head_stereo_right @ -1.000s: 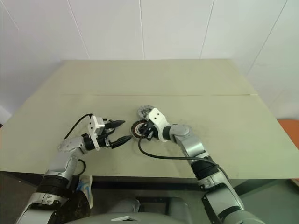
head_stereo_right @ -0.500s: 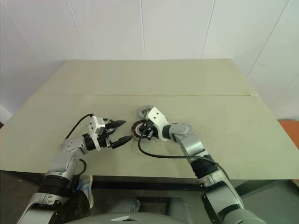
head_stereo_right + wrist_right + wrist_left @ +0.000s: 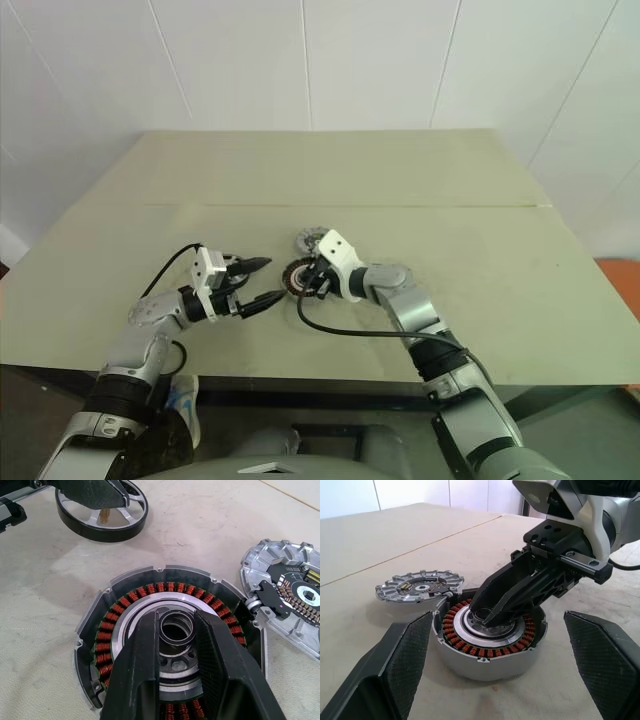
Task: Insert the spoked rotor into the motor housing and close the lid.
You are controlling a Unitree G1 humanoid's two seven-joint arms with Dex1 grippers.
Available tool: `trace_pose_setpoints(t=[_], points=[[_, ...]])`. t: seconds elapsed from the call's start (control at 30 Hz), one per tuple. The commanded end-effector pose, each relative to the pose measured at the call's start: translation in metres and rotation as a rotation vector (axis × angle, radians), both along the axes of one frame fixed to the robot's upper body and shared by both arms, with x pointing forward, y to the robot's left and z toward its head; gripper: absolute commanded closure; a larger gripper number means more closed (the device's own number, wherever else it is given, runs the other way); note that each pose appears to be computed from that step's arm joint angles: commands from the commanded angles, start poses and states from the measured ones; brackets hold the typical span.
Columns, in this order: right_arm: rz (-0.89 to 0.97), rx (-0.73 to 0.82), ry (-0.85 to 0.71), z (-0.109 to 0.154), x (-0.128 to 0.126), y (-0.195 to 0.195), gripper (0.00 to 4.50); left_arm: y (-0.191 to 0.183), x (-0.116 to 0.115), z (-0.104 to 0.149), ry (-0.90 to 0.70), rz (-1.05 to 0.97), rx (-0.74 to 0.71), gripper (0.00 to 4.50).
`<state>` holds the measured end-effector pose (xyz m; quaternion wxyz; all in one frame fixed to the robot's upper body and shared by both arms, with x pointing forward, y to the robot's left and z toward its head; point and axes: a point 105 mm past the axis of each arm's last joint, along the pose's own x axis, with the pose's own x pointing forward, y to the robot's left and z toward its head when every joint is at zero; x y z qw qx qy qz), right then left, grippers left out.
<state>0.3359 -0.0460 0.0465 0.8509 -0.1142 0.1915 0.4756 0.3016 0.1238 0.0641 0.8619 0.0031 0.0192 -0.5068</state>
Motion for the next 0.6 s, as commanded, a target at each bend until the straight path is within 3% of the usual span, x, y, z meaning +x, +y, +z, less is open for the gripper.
trace_pose_setpoints(t=[0.03,0.6], points=[[-0.047,-0.077,0.093,-0.026,-0.004,-0.015,3.84,-0.002,0.004,0.014,-0.053,-0.017,-0.014,0.00],[0.002,-0.094,0.123,-0.032,-0.015,-0.016,3.84,-0.004,0.005,0.012,-0.049,-0.022,-0.020,0.00]])
